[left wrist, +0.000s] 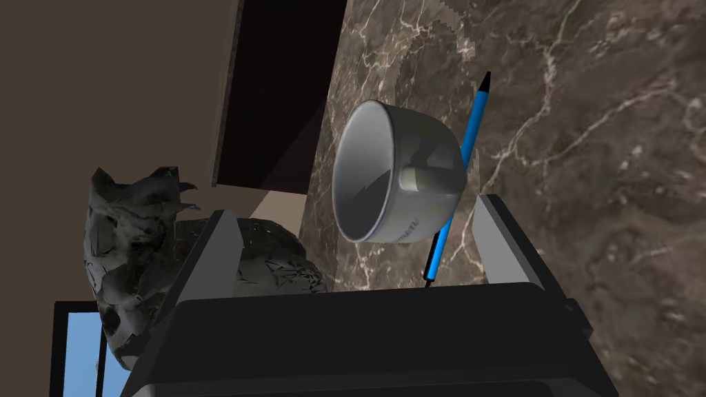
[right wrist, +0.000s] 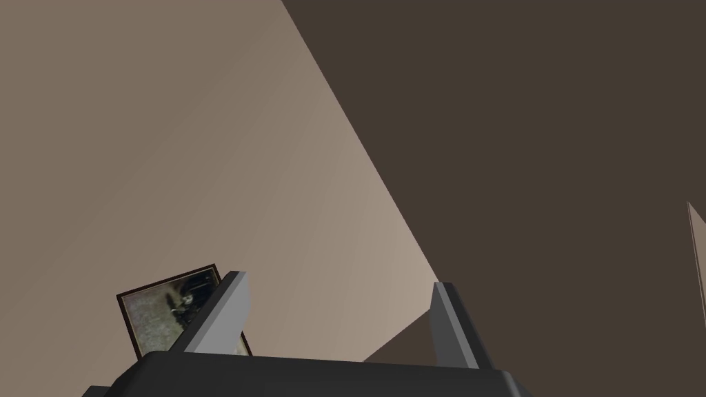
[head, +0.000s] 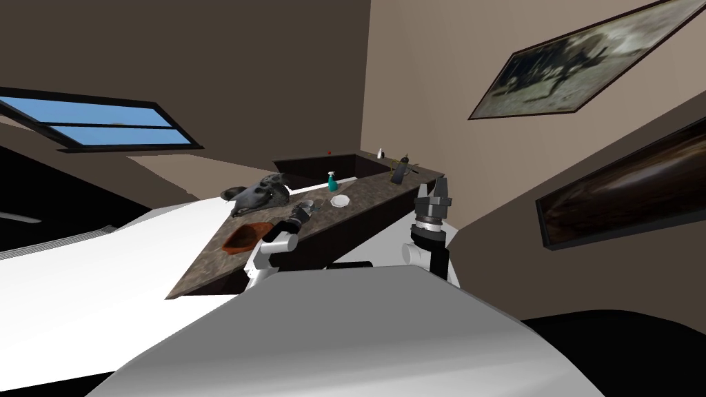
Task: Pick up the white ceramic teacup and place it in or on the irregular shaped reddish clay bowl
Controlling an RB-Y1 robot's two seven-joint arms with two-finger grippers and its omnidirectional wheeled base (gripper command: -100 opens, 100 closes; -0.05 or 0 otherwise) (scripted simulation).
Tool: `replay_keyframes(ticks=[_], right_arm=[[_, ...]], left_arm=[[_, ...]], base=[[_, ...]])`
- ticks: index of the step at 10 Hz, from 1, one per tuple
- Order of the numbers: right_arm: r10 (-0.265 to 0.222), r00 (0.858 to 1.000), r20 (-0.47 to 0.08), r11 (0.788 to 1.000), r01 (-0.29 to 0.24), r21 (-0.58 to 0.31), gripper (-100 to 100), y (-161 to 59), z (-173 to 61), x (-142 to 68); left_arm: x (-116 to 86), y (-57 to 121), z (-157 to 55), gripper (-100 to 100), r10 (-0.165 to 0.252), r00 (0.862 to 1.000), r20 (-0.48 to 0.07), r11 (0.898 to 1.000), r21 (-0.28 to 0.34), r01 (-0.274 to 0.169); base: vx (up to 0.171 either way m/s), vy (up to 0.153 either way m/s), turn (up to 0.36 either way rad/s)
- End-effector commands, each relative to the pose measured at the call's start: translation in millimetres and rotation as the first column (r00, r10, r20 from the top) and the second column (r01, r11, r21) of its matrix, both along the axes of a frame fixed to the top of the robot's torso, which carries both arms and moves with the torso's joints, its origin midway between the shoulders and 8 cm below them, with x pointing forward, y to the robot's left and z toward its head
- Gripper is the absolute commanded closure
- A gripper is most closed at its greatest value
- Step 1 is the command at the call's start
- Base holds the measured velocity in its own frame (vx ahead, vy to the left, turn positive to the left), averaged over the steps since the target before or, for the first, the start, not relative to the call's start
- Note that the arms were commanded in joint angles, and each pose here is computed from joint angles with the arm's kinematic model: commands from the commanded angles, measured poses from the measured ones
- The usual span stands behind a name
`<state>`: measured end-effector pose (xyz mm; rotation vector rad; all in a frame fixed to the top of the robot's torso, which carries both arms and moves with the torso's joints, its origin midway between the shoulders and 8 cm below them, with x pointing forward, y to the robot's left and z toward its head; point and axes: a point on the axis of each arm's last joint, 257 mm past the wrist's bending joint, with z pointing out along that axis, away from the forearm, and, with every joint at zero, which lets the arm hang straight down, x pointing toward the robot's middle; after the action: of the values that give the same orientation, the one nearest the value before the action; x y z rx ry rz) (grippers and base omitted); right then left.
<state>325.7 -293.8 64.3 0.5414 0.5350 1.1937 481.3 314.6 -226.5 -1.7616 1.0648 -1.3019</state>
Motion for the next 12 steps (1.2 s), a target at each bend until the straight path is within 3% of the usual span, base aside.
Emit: replay_keyframes(ticks=[1,5,12], right_arm=[[0.000,1.000,0.000,1.000,0.000,0.000,0,0.0,0.0,0.0],[0.000,1.000,0.000,1.000,0.000,0.000,0,0.0,0.0,0.0],[0.000,1.000,0.000,1.000,0.000,0.000,0,0.0,0.0,0.0]], left_arm=[[3.7,-0.3,-12.5,-100,-0.007,0.999,-0.051,1.000,-0.003,0.007],[5.0,-0.5,-30.8,-100,-0.015,0.991,-0.134,1.000,0.001,0.016],[6.4,9.3,-66.3,-100,-0.019,0.947,-0.321,0.997,0.064,0.042]], base=[[0.024,-0.031,0.026],[0.023,-0.030,0.021],[0.037,-0.031,0.047]])
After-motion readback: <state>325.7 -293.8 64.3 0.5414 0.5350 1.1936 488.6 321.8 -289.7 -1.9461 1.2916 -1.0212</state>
